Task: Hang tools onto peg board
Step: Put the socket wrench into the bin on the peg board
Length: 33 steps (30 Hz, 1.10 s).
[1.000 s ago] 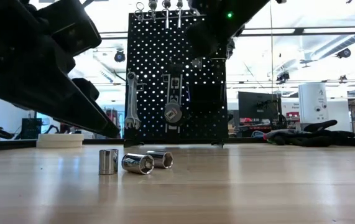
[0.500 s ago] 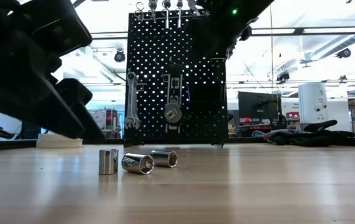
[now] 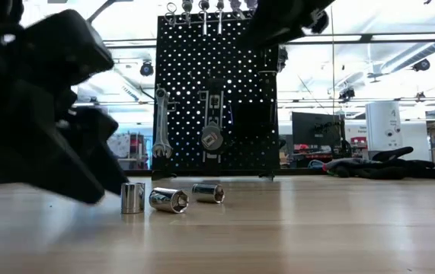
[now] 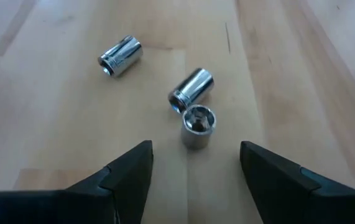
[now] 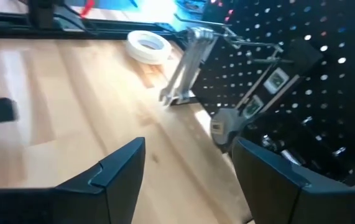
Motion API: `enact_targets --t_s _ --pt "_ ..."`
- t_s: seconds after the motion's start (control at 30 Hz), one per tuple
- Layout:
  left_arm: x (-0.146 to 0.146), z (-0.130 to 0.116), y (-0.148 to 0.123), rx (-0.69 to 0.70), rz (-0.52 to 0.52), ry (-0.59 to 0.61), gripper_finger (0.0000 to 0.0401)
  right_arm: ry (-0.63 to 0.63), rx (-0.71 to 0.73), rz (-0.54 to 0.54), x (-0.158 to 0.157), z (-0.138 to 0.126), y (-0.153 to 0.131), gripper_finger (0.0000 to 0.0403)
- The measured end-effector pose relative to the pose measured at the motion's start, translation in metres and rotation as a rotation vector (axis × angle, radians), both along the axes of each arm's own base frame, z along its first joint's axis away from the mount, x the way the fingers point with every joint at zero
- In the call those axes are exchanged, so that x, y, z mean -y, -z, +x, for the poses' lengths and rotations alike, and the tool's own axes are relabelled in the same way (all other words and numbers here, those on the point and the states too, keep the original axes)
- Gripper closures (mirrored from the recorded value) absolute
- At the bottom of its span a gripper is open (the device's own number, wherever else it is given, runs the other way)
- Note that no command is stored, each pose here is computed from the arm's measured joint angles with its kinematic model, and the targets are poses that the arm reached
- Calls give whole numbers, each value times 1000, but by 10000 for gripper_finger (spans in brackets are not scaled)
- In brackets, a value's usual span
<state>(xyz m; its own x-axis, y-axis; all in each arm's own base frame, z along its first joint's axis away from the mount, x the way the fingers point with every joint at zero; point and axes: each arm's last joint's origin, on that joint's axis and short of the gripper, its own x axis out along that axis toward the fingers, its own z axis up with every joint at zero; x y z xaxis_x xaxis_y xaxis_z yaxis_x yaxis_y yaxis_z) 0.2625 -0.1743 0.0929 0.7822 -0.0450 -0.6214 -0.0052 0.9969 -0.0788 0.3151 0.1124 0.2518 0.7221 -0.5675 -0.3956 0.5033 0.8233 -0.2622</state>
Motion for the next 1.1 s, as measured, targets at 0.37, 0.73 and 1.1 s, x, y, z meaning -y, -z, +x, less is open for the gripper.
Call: enact_targets --t_s 0.37,0.73,1.1 --pt "1 7 13 65 4 -47 231 -45 28 37 -20 -8 -1 218" --pt "-1 9 15 62 2 -49 362 -52 41 110 -38 -21 3 268" --pt "-3 10 15 59 -26 -75 360 -57 30 169 -52 -40 22 341"
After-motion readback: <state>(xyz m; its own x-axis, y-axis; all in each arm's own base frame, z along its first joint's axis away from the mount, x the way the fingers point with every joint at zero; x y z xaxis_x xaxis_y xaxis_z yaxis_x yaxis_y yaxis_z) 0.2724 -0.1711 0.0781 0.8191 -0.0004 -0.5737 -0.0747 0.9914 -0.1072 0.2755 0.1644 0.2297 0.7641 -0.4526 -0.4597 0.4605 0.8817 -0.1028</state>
